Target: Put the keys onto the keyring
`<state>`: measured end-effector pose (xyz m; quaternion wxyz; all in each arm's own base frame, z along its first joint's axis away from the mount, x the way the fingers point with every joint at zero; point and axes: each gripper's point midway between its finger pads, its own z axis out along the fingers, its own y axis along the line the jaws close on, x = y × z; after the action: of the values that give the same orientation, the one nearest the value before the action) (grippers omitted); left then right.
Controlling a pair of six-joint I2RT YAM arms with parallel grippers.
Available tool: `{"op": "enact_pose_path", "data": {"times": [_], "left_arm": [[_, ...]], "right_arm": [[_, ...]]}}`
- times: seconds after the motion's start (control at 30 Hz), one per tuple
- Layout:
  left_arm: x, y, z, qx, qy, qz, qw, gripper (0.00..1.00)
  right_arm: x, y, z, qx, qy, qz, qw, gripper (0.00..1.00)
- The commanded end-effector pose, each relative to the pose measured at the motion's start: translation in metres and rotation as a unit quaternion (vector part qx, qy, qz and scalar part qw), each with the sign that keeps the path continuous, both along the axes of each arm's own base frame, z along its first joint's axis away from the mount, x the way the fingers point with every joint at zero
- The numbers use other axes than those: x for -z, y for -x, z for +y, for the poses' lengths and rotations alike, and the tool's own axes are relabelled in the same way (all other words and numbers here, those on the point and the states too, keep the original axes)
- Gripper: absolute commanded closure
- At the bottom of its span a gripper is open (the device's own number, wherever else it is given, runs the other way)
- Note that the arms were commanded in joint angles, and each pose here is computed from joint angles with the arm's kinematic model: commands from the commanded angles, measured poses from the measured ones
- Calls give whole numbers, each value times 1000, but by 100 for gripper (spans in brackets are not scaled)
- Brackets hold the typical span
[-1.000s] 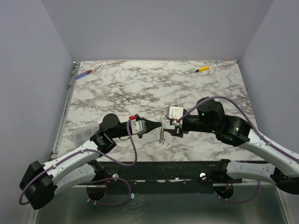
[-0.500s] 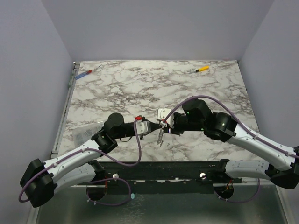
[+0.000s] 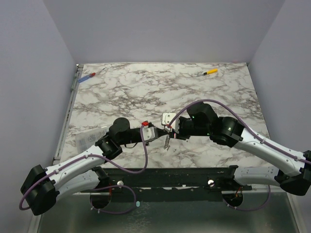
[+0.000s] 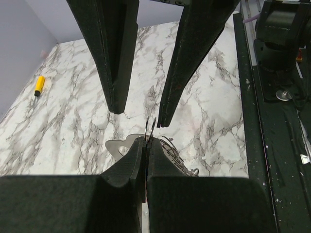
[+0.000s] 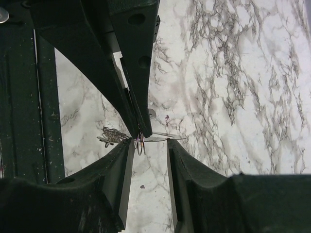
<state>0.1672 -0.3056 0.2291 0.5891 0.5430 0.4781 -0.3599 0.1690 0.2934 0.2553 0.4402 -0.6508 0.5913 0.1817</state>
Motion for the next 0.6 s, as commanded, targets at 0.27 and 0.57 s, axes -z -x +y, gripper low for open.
{"op": "enact_pose_path", "data": {"times": [0.27,0.57], "left_arm": [[-30,-3,-1,-8,27,-34,999,100],[-32,-3,0,-8,29,-35,999,100]], "right_arm": [[9,0,4,-3,4,5,1000,59],[15,-1,5,0,5,6,1000,63]]}}
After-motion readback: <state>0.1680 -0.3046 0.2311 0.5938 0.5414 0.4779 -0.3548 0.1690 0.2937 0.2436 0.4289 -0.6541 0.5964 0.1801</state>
